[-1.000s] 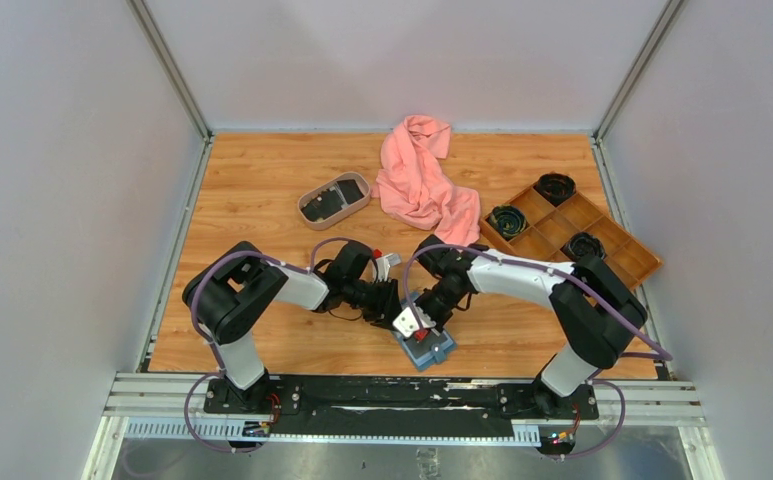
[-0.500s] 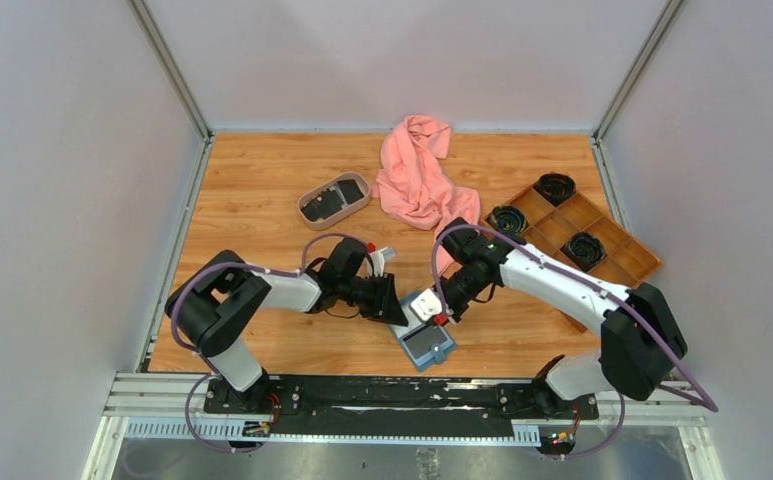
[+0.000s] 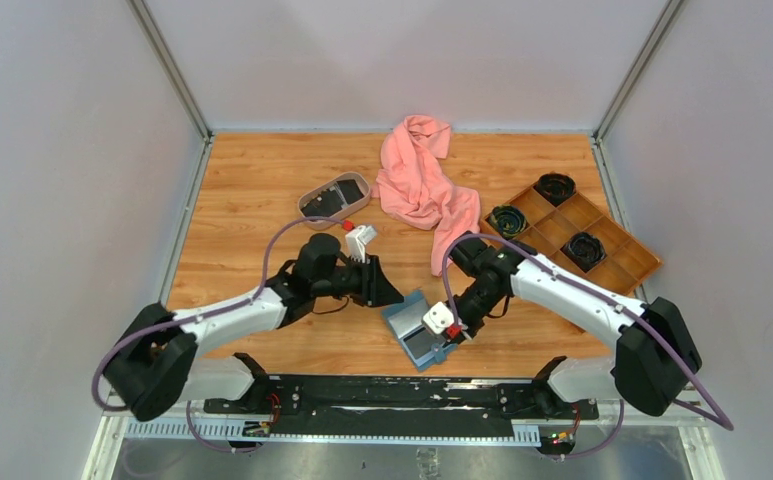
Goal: Put the credit cards into the card holder
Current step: Insert the credit card into the card holder.
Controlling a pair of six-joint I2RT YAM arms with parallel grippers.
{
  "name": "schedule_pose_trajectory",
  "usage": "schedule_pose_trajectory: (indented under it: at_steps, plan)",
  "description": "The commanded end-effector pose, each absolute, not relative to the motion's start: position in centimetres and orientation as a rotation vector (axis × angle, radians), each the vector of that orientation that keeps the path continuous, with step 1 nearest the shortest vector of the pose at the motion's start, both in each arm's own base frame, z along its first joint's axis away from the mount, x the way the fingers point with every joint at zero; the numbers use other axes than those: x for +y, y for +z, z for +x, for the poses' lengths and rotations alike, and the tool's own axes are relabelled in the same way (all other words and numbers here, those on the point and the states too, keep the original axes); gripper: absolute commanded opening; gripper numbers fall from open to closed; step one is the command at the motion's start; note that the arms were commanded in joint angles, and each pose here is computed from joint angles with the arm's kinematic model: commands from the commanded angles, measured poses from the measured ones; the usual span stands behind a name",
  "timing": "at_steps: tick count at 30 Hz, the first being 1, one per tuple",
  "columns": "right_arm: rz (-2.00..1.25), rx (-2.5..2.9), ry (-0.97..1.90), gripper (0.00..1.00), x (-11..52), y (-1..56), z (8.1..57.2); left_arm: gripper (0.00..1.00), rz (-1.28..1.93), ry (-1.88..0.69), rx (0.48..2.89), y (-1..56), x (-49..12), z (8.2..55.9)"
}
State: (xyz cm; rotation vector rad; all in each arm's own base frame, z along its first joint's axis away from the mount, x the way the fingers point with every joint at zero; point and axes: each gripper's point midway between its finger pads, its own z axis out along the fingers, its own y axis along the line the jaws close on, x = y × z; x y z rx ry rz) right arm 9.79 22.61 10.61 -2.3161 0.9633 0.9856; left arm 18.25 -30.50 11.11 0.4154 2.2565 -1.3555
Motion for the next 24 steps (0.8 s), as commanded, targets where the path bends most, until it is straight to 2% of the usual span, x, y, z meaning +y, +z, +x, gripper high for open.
schedule_pose_trajectory:
  at_steps: [1,7,12,14,17,24]
  plan:
    - [-2.318,1.069,1.068,0.31,21.6,10.2,8.7,0.35,0.425,-1.269,2.057,14.8,-29.0,19.7]
    - [-2.282,1.142,1.048,0.31,21.1,10.4,9.3,0.37,0.406,-1.209,1.862,19.2,-26.2,21.1]
    - [-2.183,1.200,1.052,0.31,20.3,11.1,9.9,0.55,0.357,-1.164,1.762,21.7,-23.6,22.3]
    - [-2.144,1.214,1.054,0.33,20.0,11.2,9.9,0.64,0.315,-1.143,1.732,22.6,-22.5,22.9]
    - [-2.119,1.282,1.071,0.36,19.6,11.1,9.5,0.97,0.213,-1.118,1.703,23.3,-20.7,23.6]
    - [-2.116,1.360,1.098,0.42,19.2,10.2,9.2,1.00,0.140,-1.135,1.660,23.4,-19.4,22.5]
